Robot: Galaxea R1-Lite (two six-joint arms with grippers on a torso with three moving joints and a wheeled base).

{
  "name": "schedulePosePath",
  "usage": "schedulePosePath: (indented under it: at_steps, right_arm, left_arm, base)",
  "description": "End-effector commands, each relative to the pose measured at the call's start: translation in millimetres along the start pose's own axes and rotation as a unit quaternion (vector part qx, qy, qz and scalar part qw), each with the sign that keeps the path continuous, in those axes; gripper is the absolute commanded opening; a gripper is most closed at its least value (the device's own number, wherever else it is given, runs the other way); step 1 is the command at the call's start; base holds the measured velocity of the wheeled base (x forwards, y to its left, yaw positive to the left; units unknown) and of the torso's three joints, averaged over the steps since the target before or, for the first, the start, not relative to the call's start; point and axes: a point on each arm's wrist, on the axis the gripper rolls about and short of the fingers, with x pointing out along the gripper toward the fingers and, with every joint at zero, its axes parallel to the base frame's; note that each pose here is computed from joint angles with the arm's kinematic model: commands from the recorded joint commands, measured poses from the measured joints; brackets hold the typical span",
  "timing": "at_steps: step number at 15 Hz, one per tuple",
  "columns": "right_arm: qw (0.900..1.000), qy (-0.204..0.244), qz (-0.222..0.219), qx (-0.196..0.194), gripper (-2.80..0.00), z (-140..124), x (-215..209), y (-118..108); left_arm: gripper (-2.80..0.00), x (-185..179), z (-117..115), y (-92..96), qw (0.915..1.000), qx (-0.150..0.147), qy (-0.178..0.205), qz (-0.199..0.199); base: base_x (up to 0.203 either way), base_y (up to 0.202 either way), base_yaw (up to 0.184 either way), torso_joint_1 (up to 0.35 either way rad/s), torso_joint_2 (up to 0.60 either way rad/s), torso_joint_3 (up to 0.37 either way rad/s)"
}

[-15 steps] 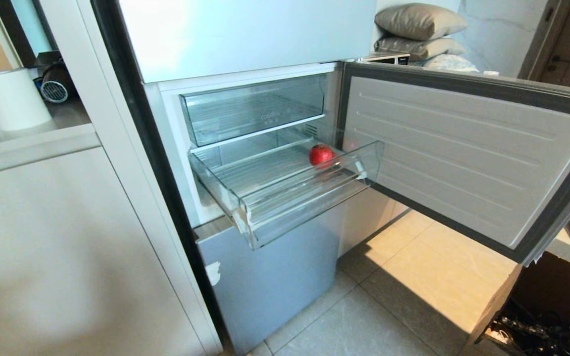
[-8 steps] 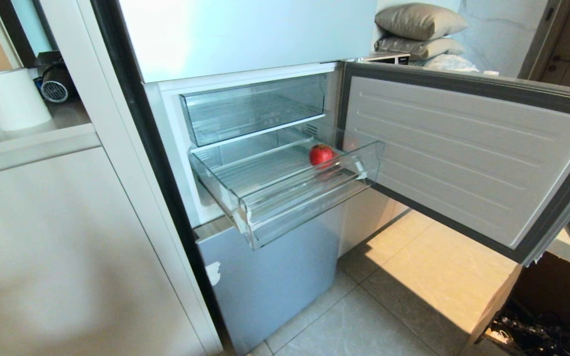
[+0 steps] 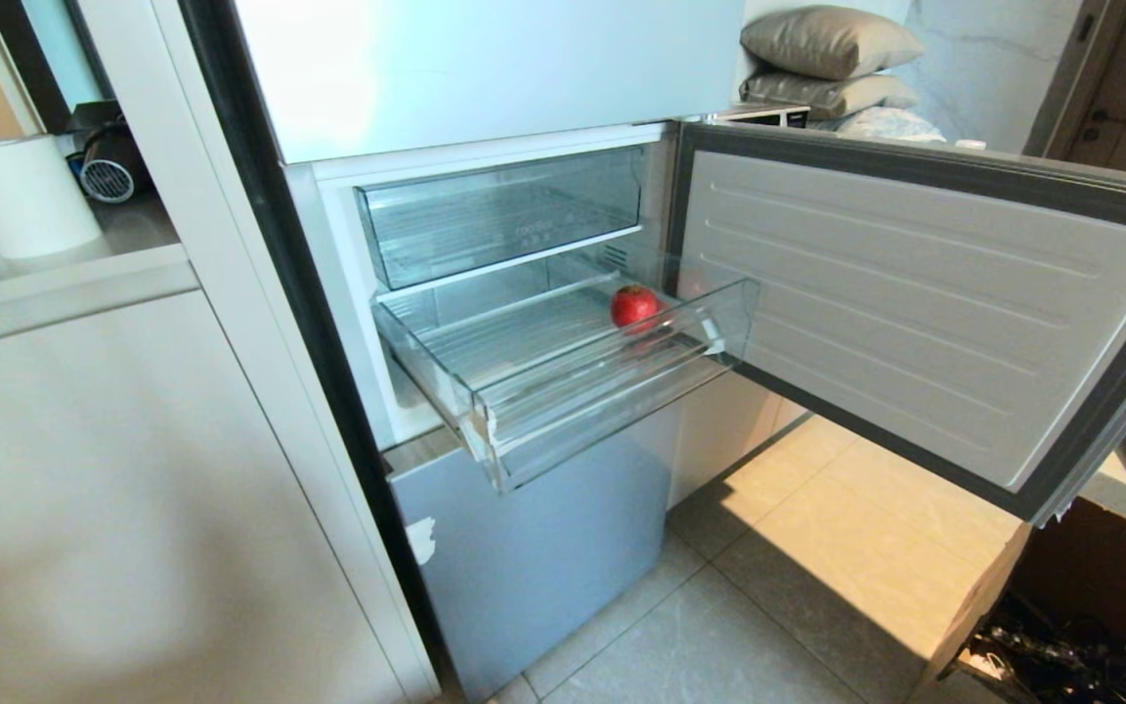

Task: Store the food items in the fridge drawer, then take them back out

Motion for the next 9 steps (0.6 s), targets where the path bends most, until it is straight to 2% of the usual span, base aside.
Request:
schedulePosePath:
  at_steps: [1, 2, 3, 9]
  right_arm:
    - [1.000, -0.002, 0.001, -0.001, -2.80, -0.3, 0.8, -0.1]
    - [1.000, -0.002, 0.001, 0.000, -2.80, -0.3, 0.8, -0.1]
    - [1.000, -0.001, 0.000, 0.000, 0.00, -0.8, 0.7, -0.1]
    - [1.000, -0.026, 0.003, 0.003, 0.00, 20.1, -16.4, 3.1]
  left_arm:
    - [-2.80, 0.1, -0.4, 0.0, 1.0000, 0.000, 0.000, 0.000]
    - [-2.80, 0.1, -0.3, 0.0, 1.0000, 0.000, 0.000, 0.000]
    - [-2.80, 0.1, -0.4, 0.0, 1.0000, 0.000, 0.001, 0.000]
    - [-2.80, 0.1, -0.4, 0.0, 1.0000, 0.000, 0.001, 0.000]
  base:
    - [0.000, 0.000, 0.000, 0.000, 0.00, 0.000]
    - [0.000, 0.000, 0.000, 0.000, 0.00, 0.000]
    - [0.000, 0.000, 0.000, 0.000, 0.00, 0.000]
    - [0.000, 0.000, 0.000, 0.000, 0.00, 0.000]
